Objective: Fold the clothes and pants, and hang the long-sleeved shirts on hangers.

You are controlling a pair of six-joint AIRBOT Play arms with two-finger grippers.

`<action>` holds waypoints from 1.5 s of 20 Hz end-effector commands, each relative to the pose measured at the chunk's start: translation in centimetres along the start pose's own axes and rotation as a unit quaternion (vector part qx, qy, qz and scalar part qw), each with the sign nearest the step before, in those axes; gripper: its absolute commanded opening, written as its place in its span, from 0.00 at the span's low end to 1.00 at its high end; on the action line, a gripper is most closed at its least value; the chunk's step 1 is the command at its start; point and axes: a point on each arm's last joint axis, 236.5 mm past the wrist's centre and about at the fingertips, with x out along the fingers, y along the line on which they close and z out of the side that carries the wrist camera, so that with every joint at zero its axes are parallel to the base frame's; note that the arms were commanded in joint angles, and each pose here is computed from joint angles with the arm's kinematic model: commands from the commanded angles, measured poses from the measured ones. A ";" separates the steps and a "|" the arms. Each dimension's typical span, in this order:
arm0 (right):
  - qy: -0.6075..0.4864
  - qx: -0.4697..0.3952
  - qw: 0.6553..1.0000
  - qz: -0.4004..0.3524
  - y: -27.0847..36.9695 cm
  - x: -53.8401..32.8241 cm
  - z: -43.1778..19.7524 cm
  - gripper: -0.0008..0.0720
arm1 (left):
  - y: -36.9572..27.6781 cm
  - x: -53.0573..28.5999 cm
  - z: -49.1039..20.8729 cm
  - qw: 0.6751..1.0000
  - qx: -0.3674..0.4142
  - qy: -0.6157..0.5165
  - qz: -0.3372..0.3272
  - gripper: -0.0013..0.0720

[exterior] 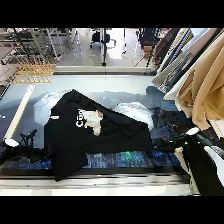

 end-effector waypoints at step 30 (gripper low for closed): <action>-0.603 -0.403 0.683 -0.084 35.5 -47.1 -9.1 0.03 | -29.7 -51.6 -0.8 0.705 0.320 -0.521 -0.360 0.03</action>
